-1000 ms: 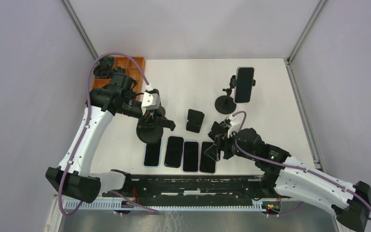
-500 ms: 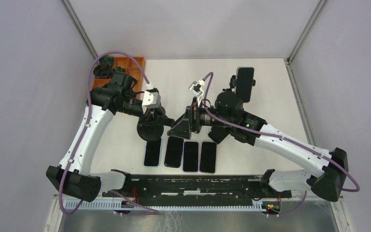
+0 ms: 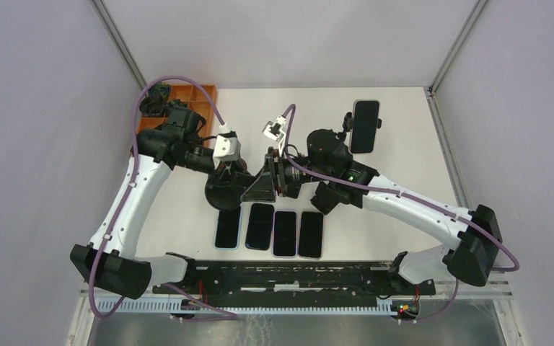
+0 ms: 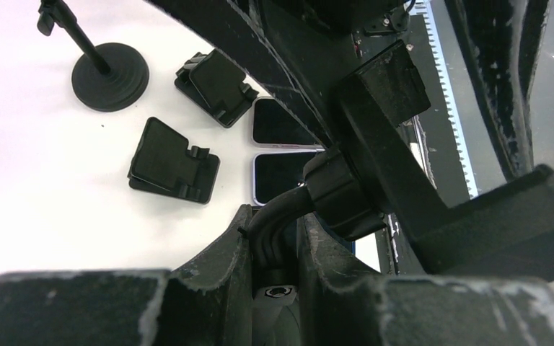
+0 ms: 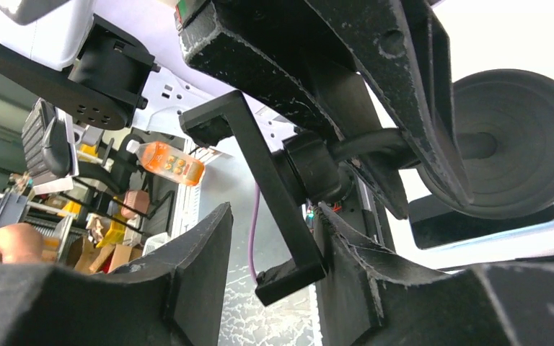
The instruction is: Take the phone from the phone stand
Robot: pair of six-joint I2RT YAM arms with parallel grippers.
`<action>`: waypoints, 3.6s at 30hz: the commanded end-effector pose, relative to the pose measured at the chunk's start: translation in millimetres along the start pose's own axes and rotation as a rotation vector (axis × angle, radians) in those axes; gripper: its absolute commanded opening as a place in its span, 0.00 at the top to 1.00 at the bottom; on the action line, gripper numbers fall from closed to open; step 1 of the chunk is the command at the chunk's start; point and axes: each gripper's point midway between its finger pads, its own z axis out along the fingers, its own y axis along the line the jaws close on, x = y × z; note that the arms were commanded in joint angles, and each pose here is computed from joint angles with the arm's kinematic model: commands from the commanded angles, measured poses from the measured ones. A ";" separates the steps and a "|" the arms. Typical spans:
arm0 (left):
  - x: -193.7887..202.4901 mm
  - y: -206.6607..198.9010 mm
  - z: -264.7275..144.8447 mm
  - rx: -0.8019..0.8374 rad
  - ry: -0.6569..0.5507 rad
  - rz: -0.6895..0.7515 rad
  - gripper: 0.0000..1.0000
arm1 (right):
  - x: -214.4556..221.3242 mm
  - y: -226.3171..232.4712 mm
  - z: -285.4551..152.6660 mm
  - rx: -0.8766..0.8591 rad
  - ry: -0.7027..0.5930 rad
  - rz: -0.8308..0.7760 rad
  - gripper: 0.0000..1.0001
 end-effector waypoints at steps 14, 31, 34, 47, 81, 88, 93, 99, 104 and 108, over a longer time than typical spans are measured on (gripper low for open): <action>7.9 -2.8 1.3 0.044 0.028 0.065 0.97 | -24.8 16.6 4.4 -0.128 -0.035 -0.020 0.69; -12.1 32.5 -21.7 -0.193 0.102 0.018 0.00 | -84.8 -42.6 -32.6 0.048 -0.196 0.028 1.00; -17.1 47.9 -32.9 -0.298 0.133 0.003 0.00 | -96.0 -59.4 -33.4 0.093 -0.191 0.000 1.00; -4.0 75.1 -44.4 -0.448 0.205 -0.161 0.00 | -161.5 -178.2 -21.1 0.366 -0.215 -0.148 1.00; 8.8 95.2 -46.3 -0.576 0.189 -0.235 0.00 | -186.3 -309.5 -20.1 0.478 -0.280 -0.156 0.03; -6.9 119.6 -62.0 -0.727 0.142 -0.321 0.00 | -217.9 -276.1 -55.3 0.598 -0.296 -0.286 0.02; -15.9 129.2 -71.3 -0.790 0.126 -0.349 0.00 | -230.8 -230.3 -89.1 0.641 -0.321 -0.360 0.02; -29.6 123.5 -76.0 -0.791 0.097 -0.316 0.00 | -233.0 -167.7 -150.5 0.695 -0.382 -0.431 0.02; -32.4 109.7 -66.4 -0.700 0.090 -0.242 0.00 | -208.2 -134.6 -222.4 0.784 -0.479 -0.398 0.02; -27.3 99.2 -56.8 -0.633 0.089 -0.247 0.00 | -176.7 -132.7 -280.6 0.897 -0.532 -0.352 0.02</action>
